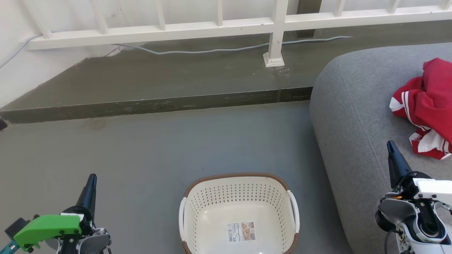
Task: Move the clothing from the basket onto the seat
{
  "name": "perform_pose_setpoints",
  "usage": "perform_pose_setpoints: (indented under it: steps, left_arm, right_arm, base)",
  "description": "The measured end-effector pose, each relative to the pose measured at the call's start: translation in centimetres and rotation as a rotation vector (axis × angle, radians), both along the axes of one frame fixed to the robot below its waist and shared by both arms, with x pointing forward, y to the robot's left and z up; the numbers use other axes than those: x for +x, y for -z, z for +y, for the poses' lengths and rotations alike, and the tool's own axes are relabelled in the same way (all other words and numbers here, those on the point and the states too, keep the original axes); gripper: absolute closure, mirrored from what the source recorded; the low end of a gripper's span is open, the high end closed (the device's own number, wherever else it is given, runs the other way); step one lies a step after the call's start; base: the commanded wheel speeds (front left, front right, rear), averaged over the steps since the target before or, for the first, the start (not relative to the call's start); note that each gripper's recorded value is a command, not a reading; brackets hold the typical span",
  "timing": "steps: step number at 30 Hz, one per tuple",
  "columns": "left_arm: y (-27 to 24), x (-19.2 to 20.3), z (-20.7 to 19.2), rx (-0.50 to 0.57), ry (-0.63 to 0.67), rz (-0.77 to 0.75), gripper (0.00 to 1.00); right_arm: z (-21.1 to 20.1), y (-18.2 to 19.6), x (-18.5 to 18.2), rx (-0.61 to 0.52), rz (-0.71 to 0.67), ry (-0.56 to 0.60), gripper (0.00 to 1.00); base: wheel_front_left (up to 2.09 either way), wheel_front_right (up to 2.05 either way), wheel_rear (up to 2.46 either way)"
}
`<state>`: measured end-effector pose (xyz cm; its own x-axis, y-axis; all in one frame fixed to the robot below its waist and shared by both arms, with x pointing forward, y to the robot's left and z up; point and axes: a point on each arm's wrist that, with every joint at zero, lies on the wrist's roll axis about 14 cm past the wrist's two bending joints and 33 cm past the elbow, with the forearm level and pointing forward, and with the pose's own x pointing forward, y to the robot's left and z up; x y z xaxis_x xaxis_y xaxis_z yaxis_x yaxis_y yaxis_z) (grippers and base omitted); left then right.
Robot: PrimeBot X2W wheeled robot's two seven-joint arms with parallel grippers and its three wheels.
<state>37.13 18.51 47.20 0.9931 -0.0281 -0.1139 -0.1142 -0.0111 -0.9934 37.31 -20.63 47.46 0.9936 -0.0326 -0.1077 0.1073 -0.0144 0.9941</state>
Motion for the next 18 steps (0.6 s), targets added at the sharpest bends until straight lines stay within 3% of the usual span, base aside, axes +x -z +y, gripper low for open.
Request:
perform_pose_setpoints:
  steps: [18]
  left_arm:
    - [0.07,0.00,0.06,0.000,-0.002,0.002,1.00]
  right_arm:
    - [0.06,0.02,0.00,0.002,0.000,-0.004,1.00]
  base:
    - [0.00,0.00,0.00]
